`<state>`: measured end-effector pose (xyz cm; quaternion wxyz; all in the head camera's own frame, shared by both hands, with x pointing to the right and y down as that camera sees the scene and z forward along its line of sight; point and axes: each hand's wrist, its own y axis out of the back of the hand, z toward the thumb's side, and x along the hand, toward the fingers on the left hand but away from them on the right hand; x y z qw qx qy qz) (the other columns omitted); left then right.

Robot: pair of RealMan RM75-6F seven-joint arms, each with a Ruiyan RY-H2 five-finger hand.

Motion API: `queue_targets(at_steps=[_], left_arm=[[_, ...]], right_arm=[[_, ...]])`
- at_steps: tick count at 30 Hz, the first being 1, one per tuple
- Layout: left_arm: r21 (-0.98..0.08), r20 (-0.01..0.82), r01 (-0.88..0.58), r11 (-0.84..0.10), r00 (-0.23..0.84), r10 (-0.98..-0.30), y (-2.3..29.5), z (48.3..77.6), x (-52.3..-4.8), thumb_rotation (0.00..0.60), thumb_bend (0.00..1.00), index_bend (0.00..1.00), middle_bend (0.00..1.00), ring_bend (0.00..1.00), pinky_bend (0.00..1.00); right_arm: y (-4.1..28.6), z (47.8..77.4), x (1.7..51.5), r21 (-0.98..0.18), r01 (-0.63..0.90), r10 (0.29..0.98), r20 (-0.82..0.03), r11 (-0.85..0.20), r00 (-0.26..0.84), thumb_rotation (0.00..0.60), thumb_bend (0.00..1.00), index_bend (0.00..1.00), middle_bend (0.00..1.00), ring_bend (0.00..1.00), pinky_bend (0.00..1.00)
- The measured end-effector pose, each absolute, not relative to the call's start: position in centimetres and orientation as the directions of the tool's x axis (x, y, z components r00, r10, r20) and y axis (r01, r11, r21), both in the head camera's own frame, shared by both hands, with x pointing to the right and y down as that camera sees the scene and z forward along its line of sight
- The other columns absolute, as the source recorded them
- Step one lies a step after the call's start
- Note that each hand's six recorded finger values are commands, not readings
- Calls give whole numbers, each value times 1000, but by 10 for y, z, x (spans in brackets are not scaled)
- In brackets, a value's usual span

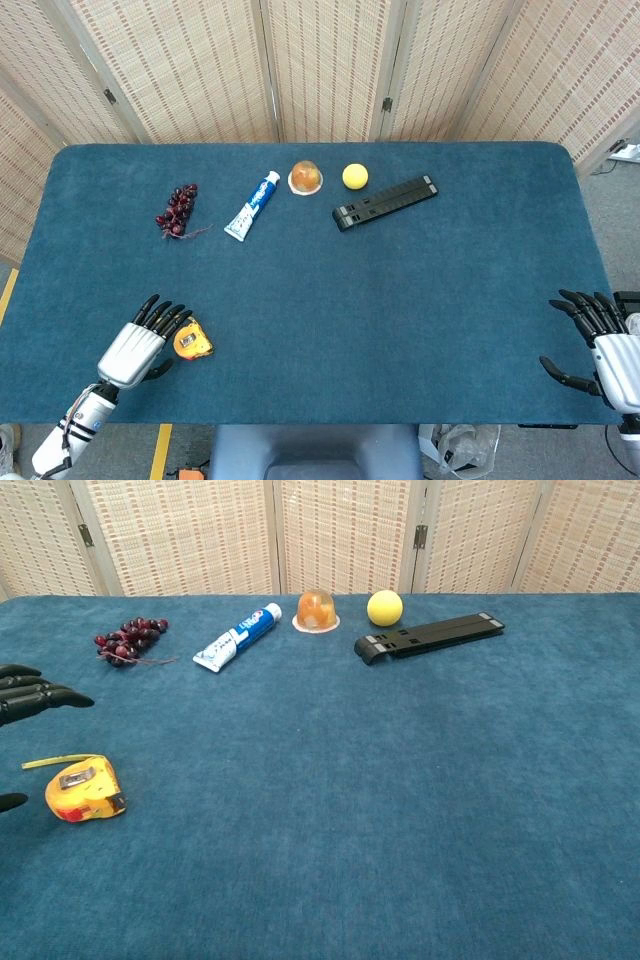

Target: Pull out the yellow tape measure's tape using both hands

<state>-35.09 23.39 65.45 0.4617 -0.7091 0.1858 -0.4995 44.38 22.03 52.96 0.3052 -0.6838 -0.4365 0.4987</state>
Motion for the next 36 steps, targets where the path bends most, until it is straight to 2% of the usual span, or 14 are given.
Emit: queue_targets(at_steps=[14, 29, 36], left_arm=[[-821, 570, 282, -496, 444, -691, 231, 690, -346, 600, 305, 78, 115, 98, 31], [-828, 555, 246, -504, 485, -676, 215, 700, -297, 600, 300, 72, 112, 95, 32], [-822, 567, 252, -511, 457, -685, 211, 697, -293, 600, 300, 89, 111, 97, 32]], right_arm=[[221, 529, 444, -854, 288, 901, -419, -434, 114, 600, 282, 178, 152, 86, 32], [223, 526, 451, -857, 292, 905, -414, -425, 100, 600, 282, 178, 152, 85, 33], [225, 526, 455, -857, 296, 906, -413, -422, 94, 600, 282, 178, 152, 85, 32]])
